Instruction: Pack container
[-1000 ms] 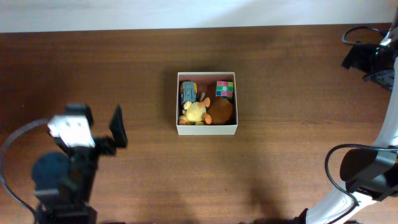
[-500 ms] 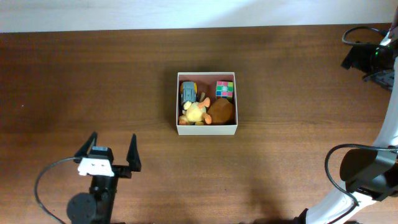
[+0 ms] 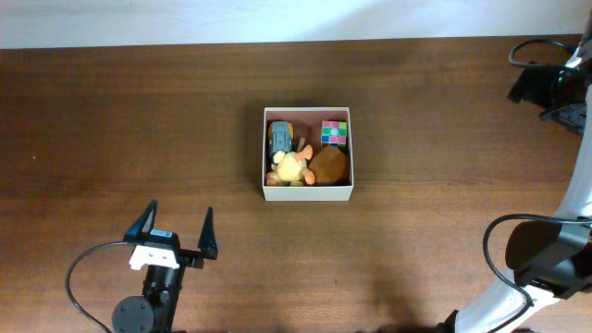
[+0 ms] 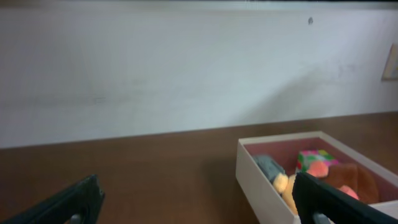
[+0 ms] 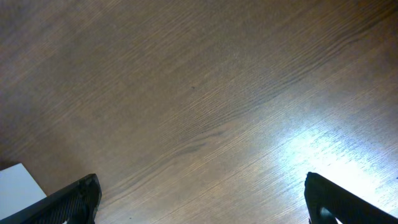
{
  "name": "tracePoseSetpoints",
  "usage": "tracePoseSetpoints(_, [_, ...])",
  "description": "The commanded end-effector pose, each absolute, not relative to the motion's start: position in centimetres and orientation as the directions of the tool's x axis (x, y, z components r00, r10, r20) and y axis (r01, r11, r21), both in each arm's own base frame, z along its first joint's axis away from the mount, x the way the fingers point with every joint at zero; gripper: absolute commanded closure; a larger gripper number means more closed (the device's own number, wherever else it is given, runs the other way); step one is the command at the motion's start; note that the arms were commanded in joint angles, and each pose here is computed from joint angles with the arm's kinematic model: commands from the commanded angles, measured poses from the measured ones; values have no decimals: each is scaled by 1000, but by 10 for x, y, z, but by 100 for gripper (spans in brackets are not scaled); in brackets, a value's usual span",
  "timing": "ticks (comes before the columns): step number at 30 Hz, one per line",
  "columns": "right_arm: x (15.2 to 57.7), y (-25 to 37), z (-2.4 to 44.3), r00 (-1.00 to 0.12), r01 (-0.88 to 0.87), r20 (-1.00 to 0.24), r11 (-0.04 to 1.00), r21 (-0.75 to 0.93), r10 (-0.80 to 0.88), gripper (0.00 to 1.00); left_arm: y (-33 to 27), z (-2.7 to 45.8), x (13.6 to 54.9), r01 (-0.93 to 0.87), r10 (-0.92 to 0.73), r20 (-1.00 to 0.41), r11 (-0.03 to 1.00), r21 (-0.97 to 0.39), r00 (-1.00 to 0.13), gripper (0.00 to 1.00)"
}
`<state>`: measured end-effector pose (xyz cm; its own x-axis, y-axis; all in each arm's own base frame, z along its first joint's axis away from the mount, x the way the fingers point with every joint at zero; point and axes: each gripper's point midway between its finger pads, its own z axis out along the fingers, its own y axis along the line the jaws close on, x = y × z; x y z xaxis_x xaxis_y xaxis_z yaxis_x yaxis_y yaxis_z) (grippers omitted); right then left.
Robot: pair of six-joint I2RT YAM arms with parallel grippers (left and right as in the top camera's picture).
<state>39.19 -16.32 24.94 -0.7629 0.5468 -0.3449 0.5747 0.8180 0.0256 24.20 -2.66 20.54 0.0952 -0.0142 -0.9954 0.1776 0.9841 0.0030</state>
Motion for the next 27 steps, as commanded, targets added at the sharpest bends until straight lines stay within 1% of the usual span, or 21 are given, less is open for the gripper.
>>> tracePoseSetpoints(1, [392, -165, 249, -756, 584, -345, 811, 28, 556, 1, -28, 183, 243, 187, -6, -1000, 982, 0, 29, 1])
tracePoseSetpoints(6, [392, -165, 249, -756, 584, -345, 811, 28, 556, 1, -27, 161, 243, 180, -10, -998, 983, -21, -61, 1])
tracePoseSetpoints(27, [392, -165, 249, -756, 584, -345, 811, 27, 556, 1, -27, 162, 243, 183, -10, -998, 983, -21, -59, 1])
